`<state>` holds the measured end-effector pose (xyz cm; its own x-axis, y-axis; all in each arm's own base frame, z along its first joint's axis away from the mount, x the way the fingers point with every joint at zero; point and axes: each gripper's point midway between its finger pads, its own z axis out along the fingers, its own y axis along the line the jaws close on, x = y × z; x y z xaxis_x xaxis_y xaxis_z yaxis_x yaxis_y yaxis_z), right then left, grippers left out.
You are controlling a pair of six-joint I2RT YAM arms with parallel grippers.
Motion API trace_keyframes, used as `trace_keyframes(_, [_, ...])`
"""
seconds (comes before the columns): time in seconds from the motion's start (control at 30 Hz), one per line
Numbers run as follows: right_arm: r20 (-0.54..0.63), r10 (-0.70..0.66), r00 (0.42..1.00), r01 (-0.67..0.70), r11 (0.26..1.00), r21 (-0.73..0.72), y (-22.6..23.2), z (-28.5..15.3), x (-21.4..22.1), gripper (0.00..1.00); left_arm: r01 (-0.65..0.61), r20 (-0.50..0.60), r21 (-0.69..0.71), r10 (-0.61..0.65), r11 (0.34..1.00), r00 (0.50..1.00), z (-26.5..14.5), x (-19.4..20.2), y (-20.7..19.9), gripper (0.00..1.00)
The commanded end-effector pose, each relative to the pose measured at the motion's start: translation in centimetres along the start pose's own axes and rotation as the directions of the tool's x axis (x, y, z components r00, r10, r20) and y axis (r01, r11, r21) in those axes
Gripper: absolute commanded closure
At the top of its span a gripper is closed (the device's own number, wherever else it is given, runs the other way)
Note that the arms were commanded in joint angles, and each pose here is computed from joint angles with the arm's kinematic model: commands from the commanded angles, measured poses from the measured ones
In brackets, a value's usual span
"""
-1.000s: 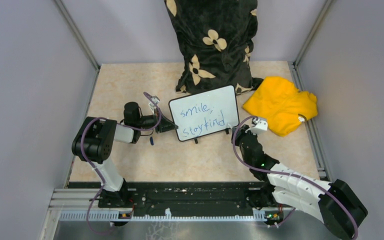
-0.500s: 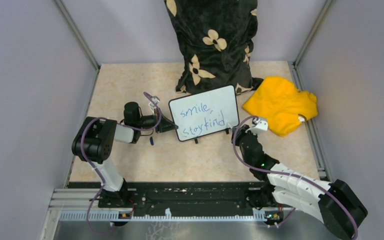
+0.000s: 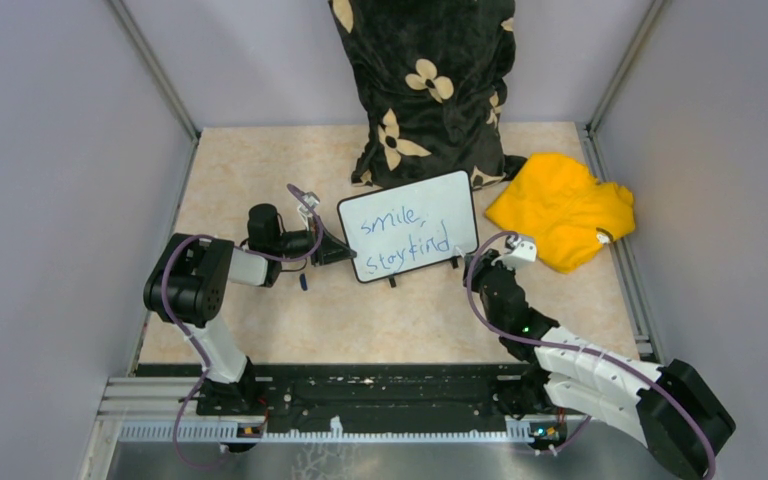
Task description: Write a sentence on the whiteboard
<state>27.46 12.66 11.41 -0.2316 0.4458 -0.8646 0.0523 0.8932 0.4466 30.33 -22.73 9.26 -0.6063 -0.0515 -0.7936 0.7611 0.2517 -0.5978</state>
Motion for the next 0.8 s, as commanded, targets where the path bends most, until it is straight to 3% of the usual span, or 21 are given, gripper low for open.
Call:
trace_keyframes(0.0, [0.032,0.034,0.999,-0.033,0.999,-0.002,0.57,0.31,-1.47,1.00,0.078,-0.032,-0.030,-0.079,0.996,0.996,0.14,1.54,0.90,1.00])
trace_keyframes(0.77, [0.021,0.025,0.999,-0.025,1.000,-0.007,0.63,0.34,-1.42,1.00,0.080,-0.033,-0.031,-0.081,0.996,0.996,0.15,1.54,0.94,1.00])
